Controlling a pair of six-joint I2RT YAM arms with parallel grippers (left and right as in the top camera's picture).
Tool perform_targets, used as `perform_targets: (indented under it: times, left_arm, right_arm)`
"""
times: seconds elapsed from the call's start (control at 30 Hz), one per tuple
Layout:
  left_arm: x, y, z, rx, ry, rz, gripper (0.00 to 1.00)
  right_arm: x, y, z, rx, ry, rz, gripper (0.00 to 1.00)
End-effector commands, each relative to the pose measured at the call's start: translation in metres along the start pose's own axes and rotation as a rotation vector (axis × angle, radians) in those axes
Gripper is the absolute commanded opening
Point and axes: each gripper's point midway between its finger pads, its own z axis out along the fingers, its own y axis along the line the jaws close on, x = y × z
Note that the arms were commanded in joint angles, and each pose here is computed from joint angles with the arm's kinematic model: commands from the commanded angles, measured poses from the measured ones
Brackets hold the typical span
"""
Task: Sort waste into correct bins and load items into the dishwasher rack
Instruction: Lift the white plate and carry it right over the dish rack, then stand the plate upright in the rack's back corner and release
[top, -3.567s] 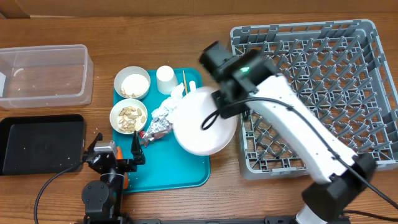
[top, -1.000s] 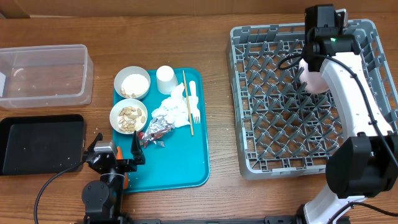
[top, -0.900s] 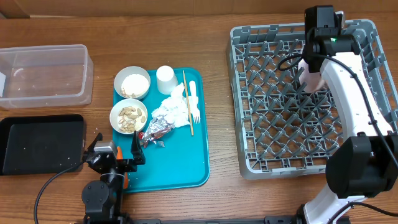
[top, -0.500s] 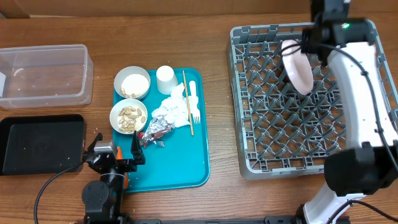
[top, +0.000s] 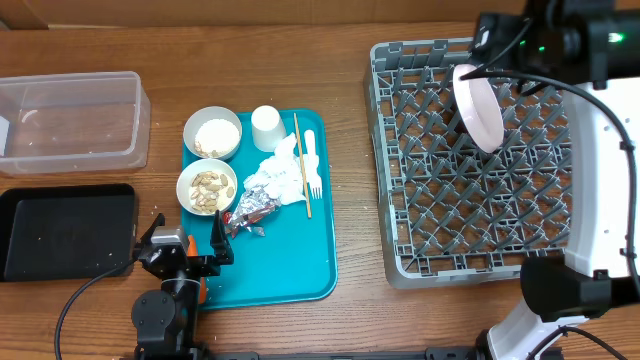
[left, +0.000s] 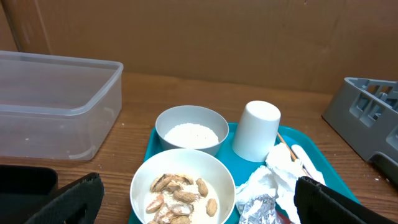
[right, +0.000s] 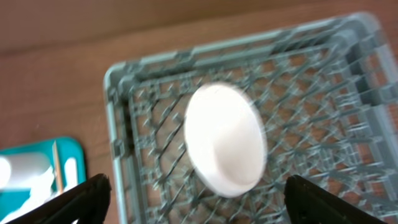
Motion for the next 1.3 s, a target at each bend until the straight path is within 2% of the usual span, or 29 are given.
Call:
perform_targets:
  times: [0.0, 0.2, 0.3, 0.43, 0.6, 0.77, 0.9, 1.27]
  left_arm:
    - [0.0, 0.001, 0.0, -0.005, -0.005, 0.015, 1.0]
    - [0.0, 0.001, 0.0, -0.005, -0.005, 0.015, 1.0]
    - [0.001, 0.001, 0.0, -0.005, -0.004, 0.015, 1.0]
    - [0.0, 0.001, 0.0, -0.005, -0.005, 0.015, 1.0]
    - [0.0, 0.001, 0.0, -0.005, -0.005, 0.015, 1.0]
    - [0.0, 0.001, 0.0, -0.005, -0.005, 0.015, 1.0]
    - [0.0, 0.001, 0.0, -0.005, -0.005, 0.015, 1.0]
    - [0.0, 0.001, 0.0, -0.005, -0.005, 0.015, 1.0]
  right_arm:
    - [0.024, 0.013, 0.03, -0.005, 0.102, -0.053, 0.89]
    - [0.058, 0.008, 0.084, 0.121, 0.206, -0.115, 0.68]
    - [0.073, 0.017, 0.102, 0.142, 0.252, -0.157, 0.47]
    - [0.076, 0.042, 0.108, 0.113, 0.239, -0.225, 0.25]
    - [0.076, 0.07, 0.11, 0.076, 0.207, -0.275, 0.07]
    - [0.092, 0.064, 0.14, 0.107, 0.286, -0.273, 0.06]
    - [0.1, 0.038, 0.163, 0.2, 0.341, -0.245, 0.04]
    - [0.093, -0.031, 0.167, 0.293, 0.384, -0.111, 0.04]
